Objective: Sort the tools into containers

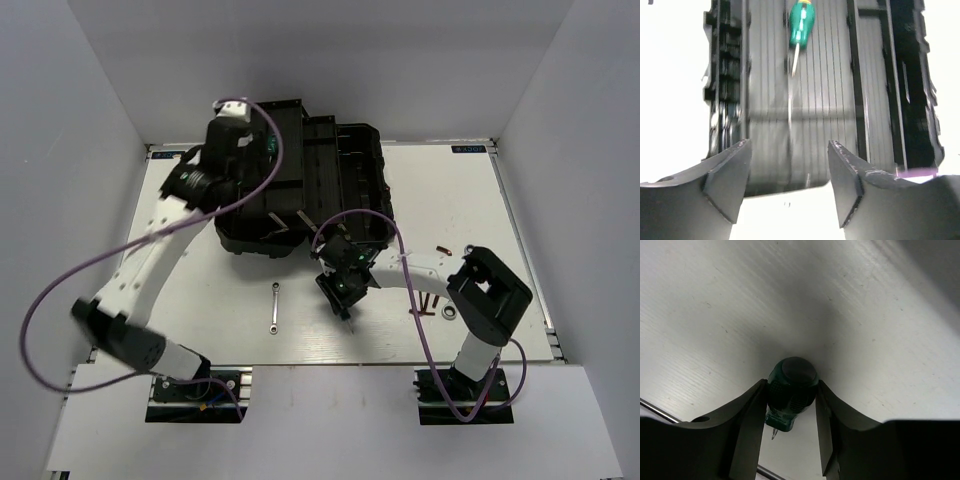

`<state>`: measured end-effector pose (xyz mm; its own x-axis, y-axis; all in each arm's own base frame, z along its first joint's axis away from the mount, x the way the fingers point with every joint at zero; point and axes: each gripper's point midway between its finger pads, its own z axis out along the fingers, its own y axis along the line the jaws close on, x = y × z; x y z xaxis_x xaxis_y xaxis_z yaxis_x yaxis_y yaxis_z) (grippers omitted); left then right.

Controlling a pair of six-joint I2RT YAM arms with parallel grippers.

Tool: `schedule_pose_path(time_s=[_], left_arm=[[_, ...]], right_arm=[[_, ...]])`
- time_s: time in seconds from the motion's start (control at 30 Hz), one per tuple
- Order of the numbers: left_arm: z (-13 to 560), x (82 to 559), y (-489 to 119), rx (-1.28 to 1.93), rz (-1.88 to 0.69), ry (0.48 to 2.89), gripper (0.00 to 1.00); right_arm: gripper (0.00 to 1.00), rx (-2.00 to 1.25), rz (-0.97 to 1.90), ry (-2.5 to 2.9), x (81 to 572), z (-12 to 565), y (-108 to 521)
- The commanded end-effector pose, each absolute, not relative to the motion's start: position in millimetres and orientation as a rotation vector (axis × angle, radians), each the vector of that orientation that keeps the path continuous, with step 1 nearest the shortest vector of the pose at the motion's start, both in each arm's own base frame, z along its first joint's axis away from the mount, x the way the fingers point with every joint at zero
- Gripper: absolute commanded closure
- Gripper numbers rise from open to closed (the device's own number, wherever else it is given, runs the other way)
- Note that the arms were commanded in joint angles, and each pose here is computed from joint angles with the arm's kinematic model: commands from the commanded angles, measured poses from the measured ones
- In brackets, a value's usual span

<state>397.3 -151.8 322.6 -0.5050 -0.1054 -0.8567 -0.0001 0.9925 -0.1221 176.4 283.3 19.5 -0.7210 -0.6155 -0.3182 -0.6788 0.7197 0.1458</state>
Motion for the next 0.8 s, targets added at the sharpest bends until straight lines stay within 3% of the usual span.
schedule_pose_path(time_s=[0.0, 0.07, 0.2, 0.43, 0.57, 0.7, 0.77], left_arm=[[332, 339, -142, -0.037, -0.211, 2.104, 0.29], [307, 317, -148, 0.039, -0.259, 2.173, 0.30], [269, 262, -169, 0.223, -0.442, 2.315, 0.32], [237, 231, -164, 0.142, -0.473, 2.417, 0.32], [207, 220, -165, 0.082, -0.471, 2.483, 0.32], [176, 214, -169, 0.050, -0.473, 2.534, 0.32], [165, 213, -170, 0.032, -0.472, 2.534, 0.32]], right_arm=[[0.85, -1.067, 0.235, 2.689, 178, 17, 261], [1.00, -1.103, 0.371, 2.716, 167, 29, 270], [1.00, -1.281, 0.630, 2.612, 152, 75, 291], [1.00, -1.464, 0.794, 2.300, 155, 167, 305], [1.00, -1.428, 0.707, 2.136, 185, 224, 311], [1.00, -1.284, 0.554, 1.992, 239, 289, 316], [1.00, -1.203, 0.475, 1.985, 270, 296, 314]])
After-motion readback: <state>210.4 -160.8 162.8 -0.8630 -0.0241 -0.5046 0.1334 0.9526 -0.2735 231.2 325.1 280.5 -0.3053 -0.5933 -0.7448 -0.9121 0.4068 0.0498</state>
